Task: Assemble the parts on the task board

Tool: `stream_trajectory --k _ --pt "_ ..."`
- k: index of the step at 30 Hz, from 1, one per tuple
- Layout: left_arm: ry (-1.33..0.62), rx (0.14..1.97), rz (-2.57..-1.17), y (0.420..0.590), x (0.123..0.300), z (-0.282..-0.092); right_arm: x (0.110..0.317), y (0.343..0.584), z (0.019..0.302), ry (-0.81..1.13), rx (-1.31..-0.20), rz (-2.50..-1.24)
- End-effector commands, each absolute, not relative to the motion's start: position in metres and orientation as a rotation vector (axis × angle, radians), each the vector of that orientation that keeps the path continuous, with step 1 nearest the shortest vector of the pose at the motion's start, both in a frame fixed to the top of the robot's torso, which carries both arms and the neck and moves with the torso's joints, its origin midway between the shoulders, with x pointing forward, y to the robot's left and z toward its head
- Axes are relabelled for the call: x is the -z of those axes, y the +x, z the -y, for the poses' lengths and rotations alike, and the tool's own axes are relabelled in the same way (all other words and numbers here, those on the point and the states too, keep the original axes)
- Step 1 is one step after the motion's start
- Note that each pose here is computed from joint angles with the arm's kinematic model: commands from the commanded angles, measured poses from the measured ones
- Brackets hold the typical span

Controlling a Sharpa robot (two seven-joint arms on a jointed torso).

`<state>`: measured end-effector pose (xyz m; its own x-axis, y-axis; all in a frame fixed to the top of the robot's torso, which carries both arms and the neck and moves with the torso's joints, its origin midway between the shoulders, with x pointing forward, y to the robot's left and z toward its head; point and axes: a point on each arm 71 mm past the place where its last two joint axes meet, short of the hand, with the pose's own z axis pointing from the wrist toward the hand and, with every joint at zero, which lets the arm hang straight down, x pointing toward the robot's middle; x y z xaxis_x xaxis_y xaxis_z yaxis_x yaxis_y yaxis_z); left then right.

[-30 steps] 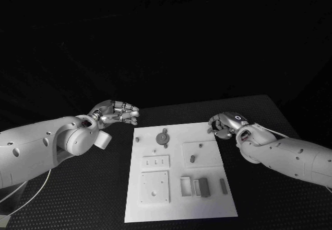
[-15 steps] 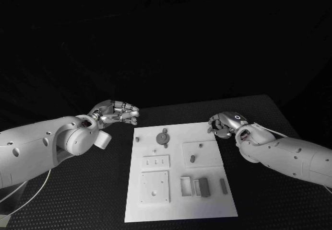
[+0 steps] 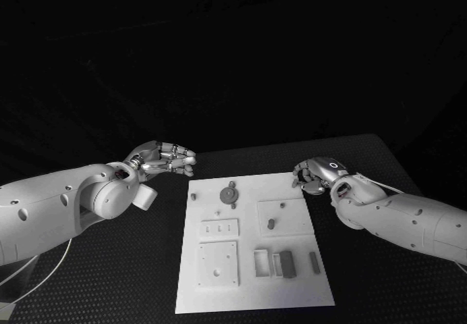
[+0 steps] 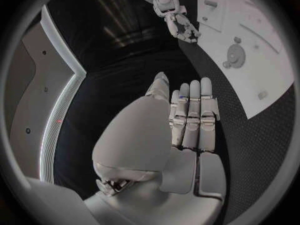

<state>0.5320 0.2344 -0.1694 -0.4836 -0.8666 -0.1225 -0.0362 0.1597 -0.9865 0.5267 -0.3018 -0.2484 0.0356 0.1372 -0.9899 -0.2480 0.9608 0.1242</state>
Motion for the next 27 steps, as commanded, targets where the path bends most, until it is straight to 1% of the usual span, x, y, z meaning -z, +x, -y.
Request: stream_trajectory --k 1,27 --pt "-0.860 1.428 -1.697 0.5314 0.1686 -0.2323 0.2473 0.5270 0.3001 -0.101 -0.293 -1.492" --pt "-0.861 1.427 -1.697 0.5318 0.1687 -0.2324 0.2449 0.5289 0.3010 -0.105 -0.284 -1.477"
